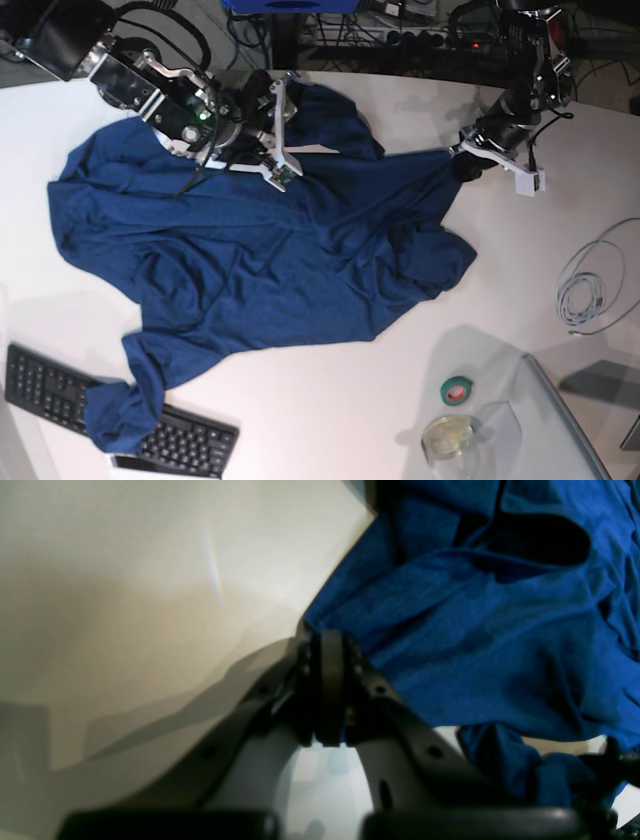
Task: Layout the t-shirt on the table in an organized manner, then fold the t-shirt properly
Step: 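Drag the held collar edge away from the left gripper with the right gripper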
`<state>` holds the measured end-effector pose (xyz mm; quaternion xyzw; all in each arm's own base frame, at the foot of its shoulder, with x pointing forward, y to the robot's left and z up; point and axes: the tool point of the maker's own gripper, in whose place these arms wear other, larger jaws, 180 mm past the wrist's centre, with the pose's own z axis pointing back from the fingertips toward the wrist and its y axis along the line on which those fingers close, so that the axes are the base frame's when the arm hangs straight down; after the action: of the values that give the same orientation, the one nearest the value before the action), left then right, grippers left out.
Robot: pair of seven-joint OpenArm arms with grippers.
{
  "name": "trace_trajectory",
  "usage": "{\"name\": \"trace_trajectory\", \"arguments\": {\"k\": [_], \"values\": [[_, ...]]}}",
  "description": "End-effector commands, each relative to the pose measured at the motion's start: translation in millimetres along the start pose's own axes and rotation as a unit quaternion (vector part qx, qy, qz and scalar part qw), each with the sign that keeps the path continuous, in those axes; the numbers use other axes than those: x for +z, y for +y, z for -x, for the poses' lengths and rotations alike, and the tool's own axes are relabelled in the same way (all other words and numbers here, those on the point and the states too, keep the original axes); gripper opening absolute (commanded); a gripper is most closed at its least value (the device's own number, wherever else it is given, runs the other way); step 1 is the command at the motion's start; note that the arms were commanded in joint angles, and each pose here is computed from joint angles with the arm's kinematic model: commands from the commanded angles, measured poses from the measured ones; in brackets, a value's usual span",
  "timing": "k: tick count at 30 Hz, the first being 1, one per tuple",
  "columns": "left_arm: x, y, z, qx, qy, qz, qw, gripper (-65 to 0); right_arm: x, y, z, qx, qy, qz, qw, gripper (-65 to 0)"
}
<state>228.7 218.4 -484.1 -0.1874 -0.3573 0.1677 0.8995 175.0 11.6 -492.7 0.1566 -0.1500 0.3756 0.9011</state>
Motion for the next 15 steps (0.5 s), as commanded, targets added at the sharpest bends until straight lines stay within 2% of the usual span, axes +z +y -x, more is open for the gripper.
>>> {"name": "trace_trajectory", "arguments": {"k": [1, 2, 4, 7, 10, 15], "values": [[1.9, -0.7, -14.3, -0.005, -0.020, 0.004, 1.000, -65.0, 0.5, -0.9, 1.1, 0.003, 0.005, -0.006, 1.0000, -48.8], [1.9, -0.7, -14.3, -0.005, -0.020, 0.004, 1.000, -65.0, -0.6, -1.2, 3.5, 0.004, 0.009, -0.008, 0.9999, -57.3], [1.9, -0.7, -14.3, -0.005, -0.020, 0.004, 1.000, -65.0, 0.3, -0.7, 2.6, 0.008, 0.009, -0.010, 0.9999, -64.2], [1.9, -0.7, -14.3, -0.005, -0.020, 0.004, 1.000, -65.0, 12.3, 5.4, -11.2, 0.021, -0.014, -0.016, 0.9996, -64.7], [2.2, -0.4, -13.6, -0.004, -0.020, 0.004, 1.000, -65.0, 40.6, 12.9, -32.0, 0.048, -0.041, -0.019, 0.9978, -64.5], [4.1, 1.3, -9.1, -0.004, -0.016, 0.002, 1.000, -65.0, 93.5, -20.5, -78.5, 0.040, -0.095, 0.026, 0.9943, -64.5]]}}
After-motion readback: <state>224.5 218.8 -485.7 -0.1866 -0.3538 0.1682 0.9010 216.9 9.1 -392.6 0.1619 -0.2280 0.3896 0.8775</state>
